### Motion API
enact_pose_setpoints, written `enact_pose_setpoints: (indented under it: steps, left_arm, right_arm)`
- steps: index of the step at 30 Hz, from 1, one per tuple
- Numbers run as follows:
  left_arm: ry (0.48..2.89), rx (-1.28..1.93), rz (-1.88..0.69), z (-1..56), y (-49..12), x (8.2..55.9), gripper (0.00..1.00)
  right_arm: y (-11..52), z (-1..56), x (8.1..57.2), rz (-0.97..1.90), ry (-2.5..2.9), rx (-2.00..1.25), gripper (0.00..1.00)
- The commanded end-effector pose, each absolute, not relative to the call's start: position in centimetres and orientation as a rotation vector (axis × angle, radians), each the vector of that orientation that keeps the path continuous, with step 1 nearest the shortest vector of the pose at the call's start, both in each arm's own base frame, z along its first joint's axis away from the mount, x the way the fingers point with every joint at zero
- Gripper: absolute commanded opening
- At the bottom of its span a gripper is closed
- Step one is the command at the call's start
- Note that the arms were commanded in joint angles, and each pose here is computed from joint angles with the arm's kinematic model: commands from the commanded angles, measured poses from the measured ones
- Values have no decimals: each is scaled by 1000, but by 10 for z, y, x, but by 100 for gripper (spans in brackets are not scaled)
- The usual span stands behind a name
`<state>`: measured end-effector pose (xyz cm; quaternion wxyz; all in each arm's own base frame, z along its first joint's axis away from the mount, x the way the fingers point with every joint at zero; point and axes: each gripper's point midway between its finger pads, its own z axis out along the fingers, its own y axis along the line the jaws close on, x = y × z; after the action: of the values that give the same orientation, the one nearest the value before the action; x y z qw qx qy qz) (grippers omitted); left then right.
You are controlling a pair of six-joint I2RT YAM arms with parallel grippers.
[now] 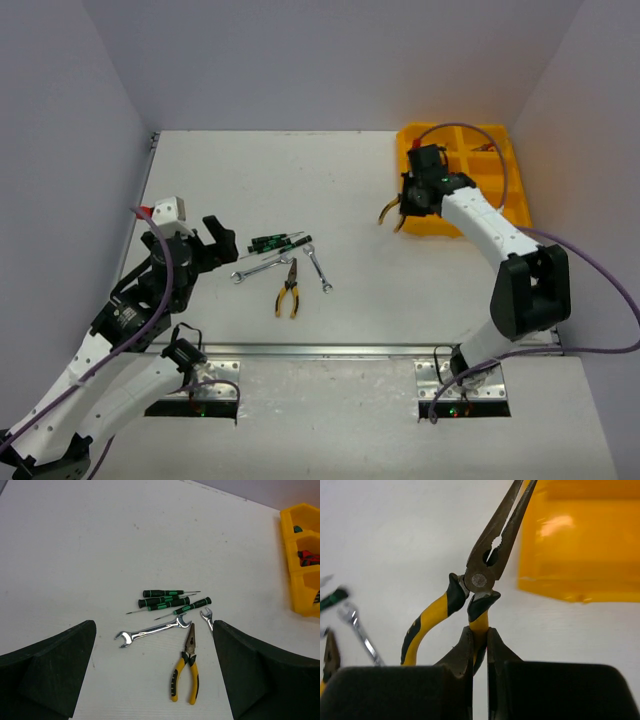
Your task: Sort the tools into containers
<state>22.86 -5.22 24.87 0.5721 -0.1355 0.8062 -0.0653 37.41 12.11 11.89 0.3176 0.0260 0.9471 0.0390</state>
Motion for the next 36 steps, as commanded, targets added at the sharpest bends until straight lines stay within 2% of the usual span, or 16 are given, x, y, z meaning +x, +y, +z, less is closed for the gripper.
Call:
enact_pose_setpoints:
  steps: [1, 5, 12, 32, 36]
  left_arm:
    - [1840, -320, -190, 262, -53, 230, 100]
    - [1831, -313, -207, 265, -54, 228, 100]
    - [1814, -299, -245, 270, -57, 224, 100]
    - [1805, -281, -272, 273, -60, 222, 100]
    - [1804, -282, -272, 274, -60, 222, 100]
  right_arm:
    - [30, 158, 436, 22, 2346, 408, 0]
    - [-37, 170, 479, -52, 2252, 647, 0]
    - [-107, 172, 510, -184, 2170, 822, 0]
    - [-171, 142, 524, -365, 2132, 957, 0]
    - [-176, 145, 528, -387, 2117, 953, 7]
